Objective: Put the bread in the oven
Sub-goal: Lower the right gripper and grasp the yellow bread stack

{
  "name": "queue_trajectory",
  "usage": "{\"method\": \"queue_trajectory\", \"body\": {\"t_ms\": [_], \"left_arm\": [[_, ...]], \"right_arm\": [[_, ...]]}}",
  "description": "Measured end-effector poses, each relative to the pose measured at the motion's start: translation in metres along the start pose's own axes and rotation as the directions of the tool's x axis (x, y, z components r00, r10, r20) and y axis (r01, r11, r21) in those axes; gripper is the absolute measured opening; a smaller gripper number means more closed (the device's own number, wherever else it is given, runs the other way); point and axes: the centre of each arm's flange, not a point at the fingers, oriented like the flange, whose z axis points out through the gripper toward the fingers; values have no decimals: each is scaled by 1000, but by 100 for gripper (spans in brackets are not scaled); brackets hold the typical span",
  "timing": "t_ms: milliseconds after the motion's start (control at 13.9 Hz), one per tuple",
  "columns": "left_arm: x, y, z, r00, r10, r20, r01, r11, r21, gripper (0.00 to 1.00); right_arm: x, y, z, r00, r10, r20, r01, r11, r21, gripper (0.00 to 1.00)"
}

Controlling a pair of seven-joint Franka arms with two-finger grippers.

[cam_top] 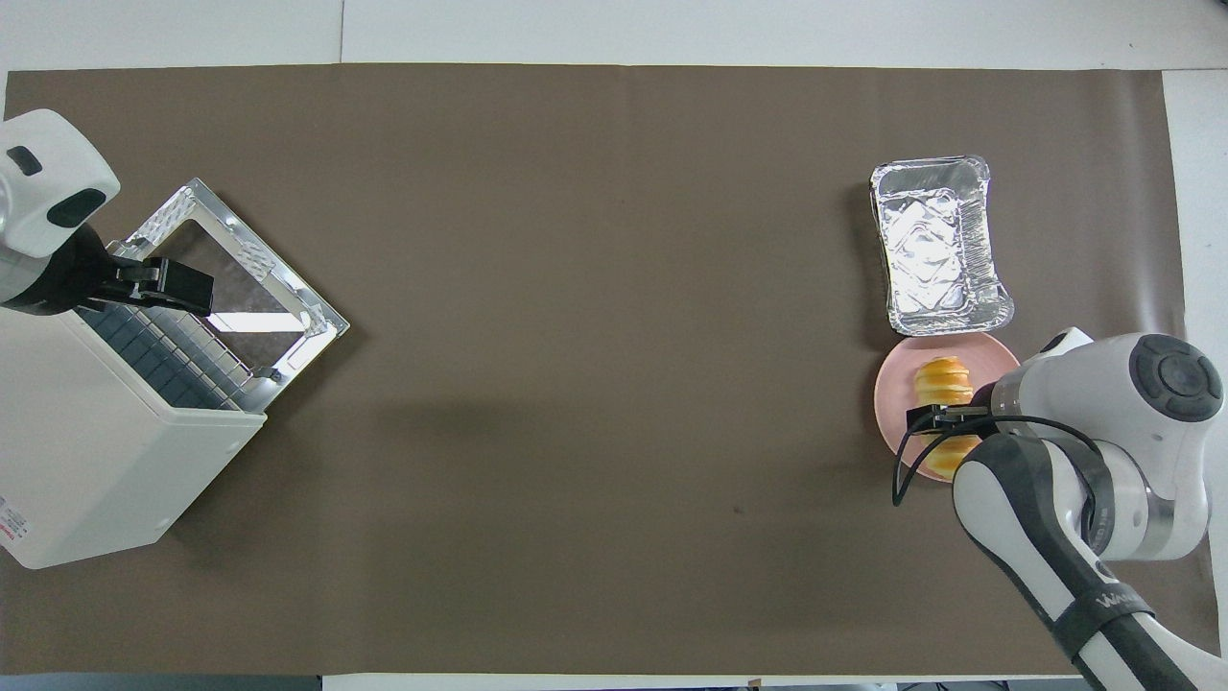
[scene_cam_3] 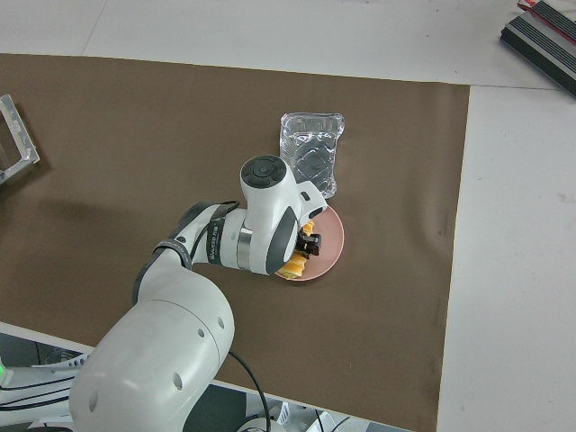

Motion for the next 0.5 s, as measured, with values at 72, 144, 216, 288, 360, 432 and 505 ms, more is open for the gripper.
{"method": "queue_trajectory", "body": {"t_ms": [72,144,216,288,360,432,505], "left_arm": [[0,0,0,1000,0,0,0,1000,0,100],[0,0,0,1000,0,0,0,1000,0,100],[0,0,0,1000,0,0,0,1000,0,100],[0,0,0,1000,0,0,0,1000,0,100],[0,0,0,1000,0,0,0,1000,0,100],[0,0,0,1000,0,0,0,1000,0,100],[0,0,0,1000,0,0,0,1000,0,100]], "right_arm": [[0,0,0,1000,0,-1,0,1000,0,52],[0,0,-1,1000,0,-2,0,1000,0,41],[1,0,-2,1000,0,-4,0,1000,0,34],[2,0,-4,1000,0,-7,0,1000,0,33],[4,0,-8,1000,0,-5,0,1000,0,33],[7,0,-14,1000,4,8,-4,1000,4,33],[11,-1,-25,1000,13,22,-14,1000,16,33]]}}
